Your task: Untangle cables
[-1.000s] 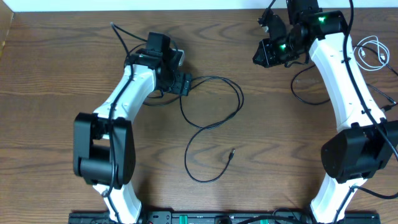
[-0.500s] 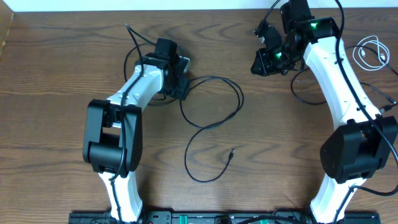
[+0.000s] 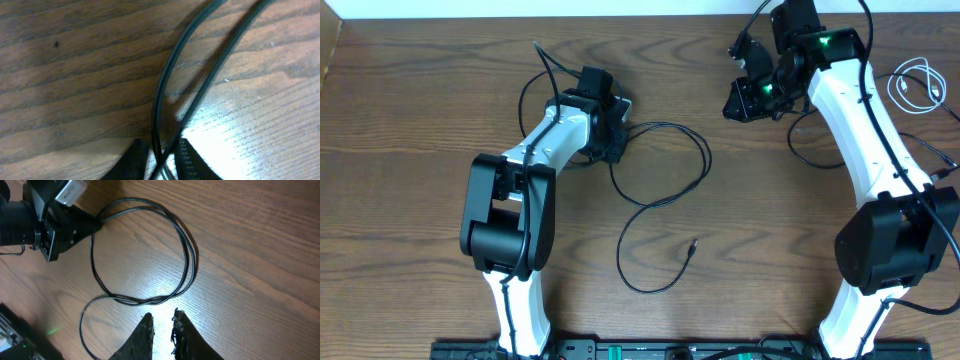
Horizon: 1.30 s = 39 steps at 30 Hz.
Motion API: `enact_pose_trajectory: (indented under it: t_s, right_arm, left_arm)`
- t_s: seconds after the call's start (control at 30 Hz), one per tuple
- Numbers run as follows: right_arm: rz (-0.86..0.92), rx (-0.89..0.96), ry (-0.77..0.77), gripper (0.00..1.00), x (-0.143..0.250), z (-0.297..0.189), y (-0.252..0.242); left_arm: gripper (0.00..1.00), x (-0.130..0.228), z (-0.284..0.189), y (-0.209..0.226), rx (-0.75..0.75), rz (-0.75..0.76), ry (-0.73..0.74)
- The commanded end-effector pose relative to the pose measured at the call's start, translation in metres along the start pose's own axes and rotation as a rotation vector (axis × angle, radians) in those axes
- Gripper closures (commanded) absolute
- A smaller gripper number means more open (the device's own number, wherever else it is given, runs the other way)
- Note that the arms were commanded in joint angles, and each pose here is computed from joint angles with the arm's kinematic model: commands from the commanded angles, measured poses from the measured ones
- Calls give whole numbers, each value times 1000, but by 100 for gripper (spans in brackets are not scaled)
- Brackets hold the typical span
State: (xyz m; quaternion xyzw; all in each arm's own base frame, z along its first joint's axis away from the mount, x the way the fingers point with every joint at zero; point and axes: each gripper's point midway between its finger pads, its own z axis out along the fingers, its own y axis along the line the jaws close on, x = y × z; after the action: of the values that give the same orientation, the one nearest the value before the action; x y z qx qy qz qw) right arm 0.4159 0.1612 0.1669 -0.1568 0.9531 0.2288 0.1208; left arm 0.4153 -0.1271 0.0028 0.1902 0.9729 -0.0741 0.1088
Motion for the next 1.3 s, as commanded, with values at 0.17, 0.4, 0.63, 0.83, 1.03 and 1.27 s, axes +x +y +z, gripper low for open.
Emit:
enact_pose_trajectory:
  t_s: [0.17,0.4,0.63,0.83,1.03,1.27]
  right_arm:
    - [-6,1,2,89,1,2,3]
    - [-25,-18,-36,88,-9,2,6]
    - [-85,-149,-123,84,-29,-3,27]
    - [-224,-375,-262,61,-52,-29,58]
    - [-259,-512,-339,57,-58,-60,72]
    - [-1,-176,-233,49,-51,-25,15]
  left_arm:
    - [93,9,6,-10,37,-11,32]
    - [93,-49,-97,-61,273,9,-252]
    - [92,-73,-218,-77,300,-62,-545]
    - [92,-67,-272,-85,304,-48,-659]
    - [93,-66,-274,-85,309,-63,-660]
    - [92,-66,-274,-85,316,-84,-657]
